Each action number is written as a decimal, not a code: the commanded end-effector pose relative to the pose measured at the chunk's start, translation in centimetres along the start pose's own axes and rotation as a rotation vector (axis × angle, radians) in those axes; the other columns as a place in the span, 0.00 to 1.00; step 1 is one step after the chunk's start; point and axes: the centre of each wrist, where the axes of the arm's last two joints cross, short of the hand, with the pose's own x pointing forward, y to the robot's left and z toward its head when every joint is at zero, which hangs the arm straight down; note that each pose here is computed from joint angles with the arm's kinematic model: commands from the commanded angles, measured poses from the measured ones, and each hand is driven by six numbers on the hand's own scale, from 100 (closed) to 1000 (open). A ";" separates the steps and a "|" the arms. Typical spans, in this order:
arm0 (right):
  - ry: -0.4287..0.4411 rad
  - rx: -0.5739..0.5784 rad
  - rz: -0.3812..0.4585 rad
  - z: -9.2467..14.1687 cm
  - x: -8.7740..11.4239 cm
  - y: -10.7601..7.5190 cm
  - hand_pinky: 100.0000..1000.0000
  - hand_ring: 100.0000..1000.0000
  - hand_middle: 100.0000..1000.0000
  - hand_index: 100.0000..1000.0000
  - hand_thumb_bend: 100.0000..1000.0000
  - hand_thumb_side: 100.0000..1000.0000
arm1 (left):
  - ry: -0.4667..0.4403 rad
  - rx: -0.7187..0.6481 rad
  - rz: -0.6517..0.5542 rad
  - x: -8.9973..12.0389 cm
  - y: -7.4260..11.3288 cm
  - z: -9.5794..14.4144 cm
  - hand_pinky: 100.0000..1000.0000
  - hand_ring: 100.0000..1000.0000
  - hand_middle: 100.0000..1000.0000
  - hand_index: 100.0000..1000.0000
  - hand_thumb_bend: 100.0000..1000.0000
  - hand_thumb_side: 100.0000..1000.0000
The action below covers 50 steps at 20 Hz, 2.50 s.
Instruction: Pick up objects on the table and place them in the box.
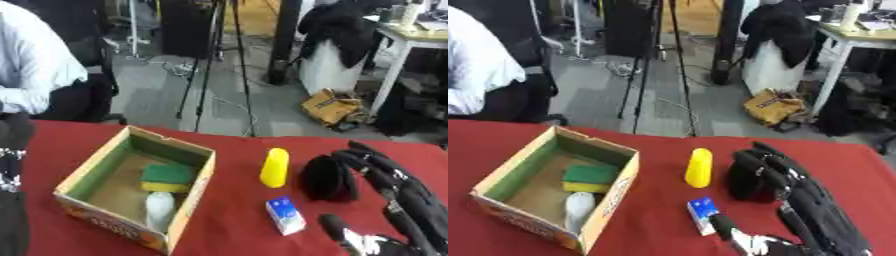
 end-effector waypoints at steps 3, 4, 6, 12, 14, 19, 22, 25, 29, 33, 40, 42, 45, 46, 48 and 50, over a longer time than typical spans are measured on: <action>0.050 -0.010 0.107 -0.2 0.4 1.0 0.92 0.98 0.82 0.90 0.44 1.00 | -0.021 -0.007 0.022 0.4 -0.4 -0.5 0.95 0.92 0.94 0.87 0.00 0.89; 0.062 -0.003 0.133 -0.2 0.5 1.2 0.92 0.98 0.81 0.88 0.38 1.00 | -0.021 -0.008 0.025 0.4 -0.4 -0.6 0.95 0.92 0.94 0.87 0.00 0.89; 0.084 0.022 0.171 -0.3 0.7 1.8 0.93 0.98 0.81 0.88 0.37 1.00 | -0.022 -0.009 0.033 0.5 -0.6 -0.6 0.95 0.92 0.94 0.87 0.00 0.89; 0.157 0.034 0.189 -0.1 1.5 2.4 0.95 1.00 0.81 0.91 0.46 1.00 | -0.033 -0.010 0.072 0.5 -1.3 -1.1 0.95 0.92 0.93 0.86 0.00 0.89; 0.181 0.028 0.192 0.0 1.5 2.5 0.97 1.00 0.83 0.93 0.51 1.00 | -0.037 -0.012 0.084 0.6 -1.5 -1.2 0.95 0.92 0.93 0.86 0.00 0.88; 0.249 0.054 0.216 0.3 1.3 3.2 0.99 1.00 0.85 0.96 0.50 1.00 | -0.036 -0.019 0.112 0.6 -2.1 -1.4 0.95 0.92 0.93 0.85 0.00 0.89; 0.289 0.066 0.234 0.5 1.0 3.4 1.00 1.00 0.86 0.96 0.53 1.00 | -0.039 -0.022 0.127 0.7 -2.3 -1.6 0.95 0.92 0.93 0.85 0.00 0.89; 0.330 0.075 0.248 0.5 0.7 3.6 1.00 1.00 0.87 0.97 0.55 1.00 | -0.040 -0.025 0.142 0.7 -2.6 -1.8 0.95 0.93 0.93 0.85 0.00 0.89; 0.386 0.081 0.252 0.3 0.4 3.5 1.00 1.00 0.88 0.99 0.57 1.00 | -0.044 -0.032 0.162 0.8 -2.9 -2.0 0.95 0.93 0.93 0.85 0.00 0.89; 0.467 0.099 0.258 0.2 -0.2 3.4 1.00 1.00 0.88 0.99 0.58 1.00 | -0.045 -0.033 0.173 0.8 -3.1 -2.0 0.96 0.93 0.93 0.84 0.00 0.88; 0.603 0.119 0.248 -0.5 -1.2 2.8 1.00 1.00 0.89 1.00 0.58 1.00 | -0.044 -0.033 0.188 0.8 -3.3 -2.1 0.96 0.93 0.93 0.84 0.00 0.88; 0.629 0.124 0.244 -0.7 -1.3 2.6 1.00 1.00 0.89 1.00 0.60 1.00 | -0.042 -0.032 0.189 0.8 -3.3 -2.1 0.96 0.93 0.93 0.84 0.00 0.88; 0.659 0.118 0.241 -0.9 -1.5 2.1 1.00 1.00 0.89 1.00 0.58 1.00 | -0.038 -0.033 0.192 0.8 -3.4 -2.0 0.96 0.93 0.93 0.84 0.00 0.87; 0.668 0.119 0.242 -0.8 -1.6 2.0 1.00 1.00 0.89 1.00 0.58 1.00 | -0.038 -0.034 0.192 0.8 -3.4 -2.0 0.96 0.93 0.93 0.84 0.00 0.87; 0.653 0.155 0.237 -0.9 -1.8 2.5 1.00 1.00 0.89 1.00 0.59 1.00 | -0.031 -0.040 0.184 0.8 -3.2 -1.9 0.96 0.93 0.93 0.84 0.00 0.87; 0.624 0.203 0.228 -0.7 -2.3 3.3 1.00 1.00 0.89 1.00 0.58 1.00 | -0.019 -0.047 0.166 0.7 -2.9 -1.6 0.96 0.93 0.92 0.84 0.00 0.87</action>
